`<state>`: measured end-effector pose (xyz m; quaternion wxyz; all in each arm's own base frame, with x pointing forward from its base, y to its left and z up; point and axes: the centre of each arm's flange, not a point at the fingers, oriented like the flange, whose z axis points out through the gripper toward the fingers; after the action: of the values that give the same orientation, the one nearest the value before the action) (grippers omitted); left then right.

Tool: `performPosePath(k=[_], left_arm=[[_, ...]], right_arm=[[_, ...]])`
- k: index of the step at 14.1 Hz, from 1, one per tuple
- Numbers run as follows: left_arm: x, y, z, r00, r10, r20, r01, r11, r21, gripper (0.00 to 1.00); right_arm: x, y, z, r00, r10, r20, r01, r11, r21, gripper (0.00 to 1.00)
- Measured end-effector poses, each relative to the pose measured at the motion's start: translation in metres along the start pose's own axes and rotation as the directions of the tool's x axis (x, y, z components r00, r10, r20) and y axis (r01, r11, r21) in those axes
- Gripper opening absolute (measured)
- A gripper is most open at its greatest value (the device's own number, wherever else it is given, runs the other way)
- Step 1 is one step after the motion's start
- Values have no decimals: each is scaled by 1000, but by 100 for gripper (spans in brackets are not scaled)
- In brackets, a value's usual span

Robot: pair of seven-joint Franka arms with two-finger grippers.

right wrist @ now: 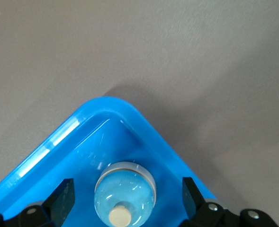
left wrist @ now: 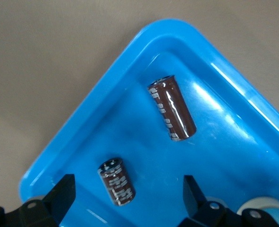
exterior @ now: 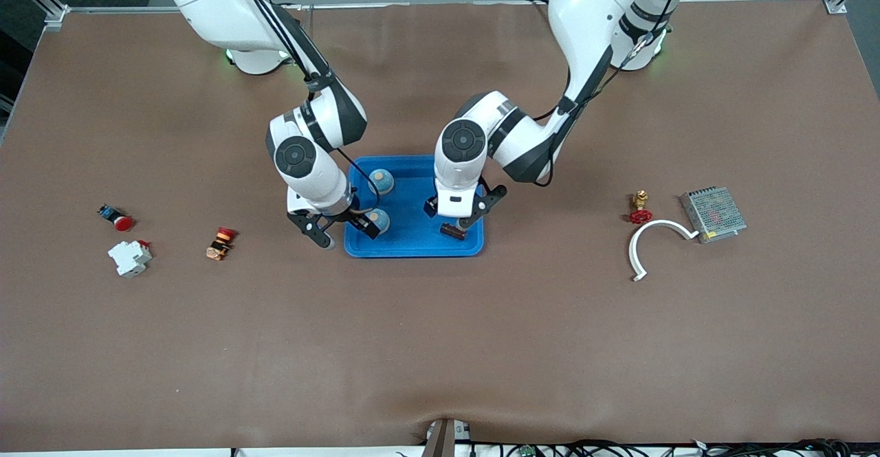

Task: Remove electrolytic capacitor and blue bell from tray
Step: 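Grasp the blue bell with the right gripper while the left gripper grasps capacitor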

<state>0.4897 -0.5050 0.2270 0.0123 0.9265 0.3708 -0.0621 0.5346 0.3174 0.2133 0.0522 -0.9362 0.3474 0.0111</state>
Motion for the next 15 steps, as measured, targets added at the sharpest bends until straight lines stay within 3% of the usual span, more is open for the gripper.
performPosePath(k=[3, 9, 11, 14, 15], left_arm=[[-6, -1, 16, 998, -63, 1, 63, 998, 16, 100], [-8, -6, 45, 991, -135, -1, 134, 989, 56, 88], [-11, -7, 53, 990, -138, -2, 137, 988, 66, 71], [-11, -5, 51, 990, -140, -1, 140, 989, 54, 38], [-10, -4, 50, 990, -141, -1, 141, 989, 52, 34]], right_arm=[[-9, -8, 14, 1000, 2, 2, -2, 1000, -5, 100], [-25, -13, 21, 1000, -3, 7, 3, 1000, -12, 100], [-34, -15, 23, 1000, -12, 8, 12, 1000, -14, 100], [-39, -17, 24, 1000, -15, 9, 15, 1000, -15, 100], [-39, -17, 24, 1000, -15, 9, 15, 1000, -16, 100]])
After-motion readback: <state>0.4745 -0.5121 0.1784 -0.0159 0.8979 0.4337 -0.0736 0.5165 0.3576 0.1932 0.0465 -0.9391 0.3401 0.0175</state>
